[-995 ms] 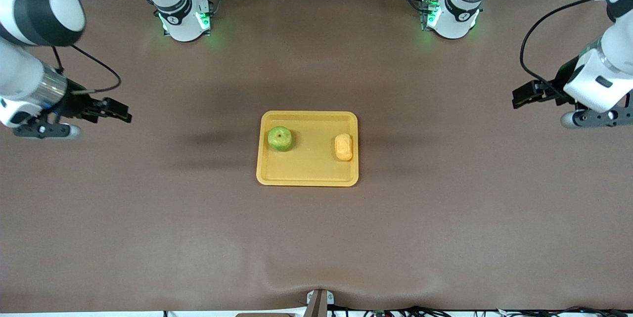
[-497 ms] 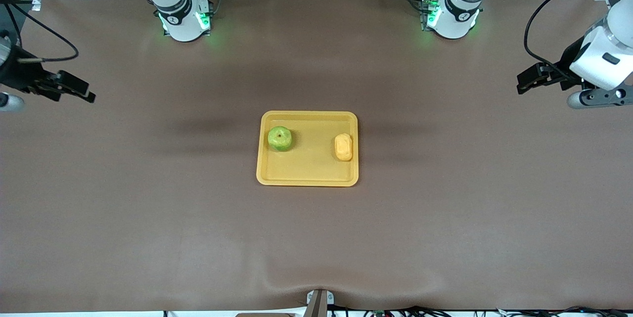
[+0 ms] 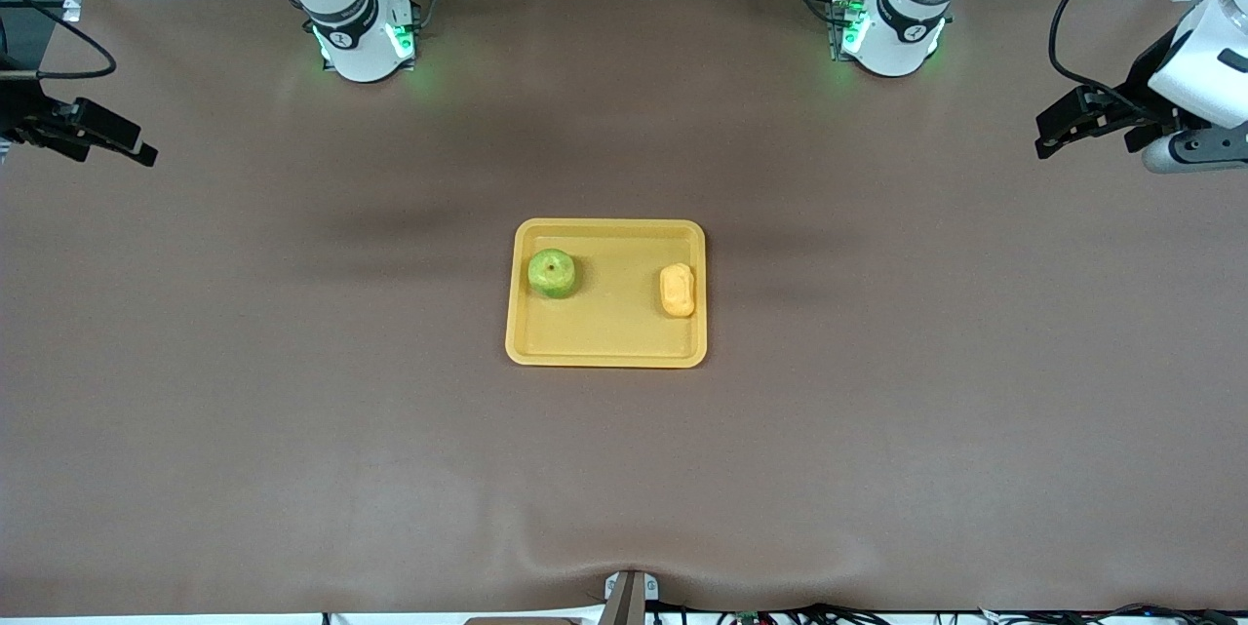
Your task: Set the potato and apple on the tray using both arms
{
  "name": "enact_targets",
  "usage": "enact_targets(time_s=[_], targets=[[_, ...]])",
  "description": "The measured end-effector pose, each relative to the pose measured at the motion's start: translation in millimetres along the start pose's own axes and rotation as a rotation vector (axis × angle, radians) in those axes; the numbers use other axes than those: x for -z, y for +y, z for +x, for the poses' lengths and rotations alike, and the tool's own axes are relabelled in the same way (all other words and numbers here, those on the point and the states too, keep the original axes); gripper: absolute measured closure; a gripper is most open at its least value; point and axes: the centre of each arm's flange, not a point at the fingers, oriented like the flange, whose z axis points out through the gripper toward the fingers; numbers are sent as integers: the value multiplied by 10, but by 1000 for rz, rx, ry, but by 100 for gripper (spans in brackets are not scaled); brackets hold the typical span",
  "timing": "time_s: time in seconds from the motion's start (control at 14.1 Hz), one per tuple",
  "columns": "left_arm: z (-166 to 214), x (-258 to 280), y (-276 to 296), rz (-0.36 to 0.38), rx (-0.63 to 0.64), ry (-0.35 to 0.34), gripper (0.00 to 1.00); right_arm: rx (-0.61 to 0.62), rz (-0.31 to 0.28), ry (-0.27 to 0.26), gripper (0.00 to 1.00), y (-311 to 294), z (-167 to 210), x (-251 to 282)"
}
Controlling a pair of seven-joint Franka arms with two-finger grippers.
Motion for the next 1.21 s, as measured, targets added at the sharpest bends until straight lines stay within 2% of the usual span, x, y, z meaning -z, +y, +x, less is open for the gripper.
enact_targets(time_s=[0.21, 0.57, 0.92, 1.21], targets=[[1, 0, -3, 0, 0, 0, 0, 15, -16, 1, 0, -73, -23, 90], [1, 15, 0, -1, 0, 4, 0, 21, -27, 3, 0, -138, 67, 548], [1, 20, 5, -1, -1, 5, 0, 46, -40, -29, 0, -300, 220, 428], [-4, 50, 44, -1, -8, 11, 0, 48, -51, -31, 0, -276, 218, 435]])
